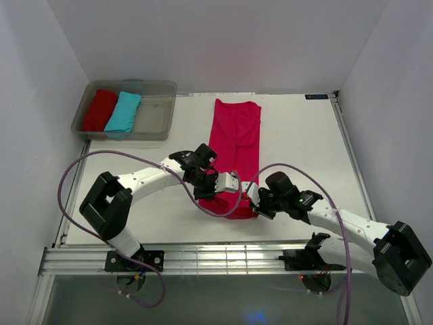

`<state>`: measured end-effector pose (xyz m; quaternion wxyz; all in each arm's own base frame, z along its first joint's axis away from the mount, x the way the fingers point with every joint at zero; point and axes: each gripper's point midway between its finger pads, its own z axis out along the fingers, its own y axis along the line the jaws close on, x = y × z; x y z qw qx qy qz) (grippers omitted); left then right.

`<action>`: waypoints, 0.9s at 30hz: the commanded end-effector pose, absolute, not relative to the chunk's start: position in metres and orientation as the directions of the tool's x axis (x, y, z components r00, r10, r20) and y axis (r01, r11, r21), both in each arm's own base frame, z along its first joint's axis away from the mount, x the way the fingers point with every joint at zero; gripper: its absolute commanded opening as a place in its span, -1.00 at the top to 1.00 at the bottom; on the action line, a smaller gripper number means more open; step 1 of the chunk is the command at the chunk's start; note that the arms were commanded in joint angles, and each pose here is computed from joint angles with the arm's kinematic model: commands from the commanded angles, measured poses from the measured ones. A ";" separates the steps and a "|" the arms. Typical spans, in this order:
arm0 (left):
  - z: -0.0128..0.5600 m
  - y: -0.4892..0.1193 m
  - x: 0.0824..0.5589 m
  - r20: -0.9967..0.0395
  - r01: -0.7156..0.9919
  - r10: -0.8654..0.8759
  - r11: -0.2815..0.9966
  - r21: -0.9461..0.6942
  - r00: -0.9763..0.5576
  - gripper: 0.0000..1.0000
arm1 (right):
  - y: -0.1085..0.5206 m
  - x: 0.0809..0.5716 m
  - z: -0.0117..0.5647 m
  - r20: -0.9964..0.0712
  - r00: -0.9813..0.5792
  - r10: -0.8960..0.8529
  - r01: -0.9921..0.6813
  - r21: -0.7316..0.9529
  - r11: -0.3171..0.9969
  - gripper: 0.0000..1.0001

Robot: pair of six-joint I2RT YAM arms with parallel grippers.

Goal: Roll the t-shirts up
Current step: Roll the T-shirt to the center of the board.

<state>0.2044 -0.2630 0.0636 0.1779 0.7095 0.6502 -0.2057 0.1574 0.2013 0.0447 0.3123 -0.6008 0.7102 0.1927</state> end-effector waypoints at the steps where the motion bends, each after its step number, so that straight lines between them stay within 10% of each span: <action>1: 0.065 -0.259 0.202 -0.511 0.994 0.859 -0.076 -0.084 0.022 1.00 | 0.216 0.175 0.070 -0.741 -0.104 -0.664 -0.962 -0.095 0.257 0.67; 27: 0.058 -0.249 0.248 -0.480 0.986 0.867 0.066 -0.152 -0.132 0.74 | 0.216 0.217 0.068 -0.760 -0.278 -0.588 -0.904 -0.001 0.428 0.48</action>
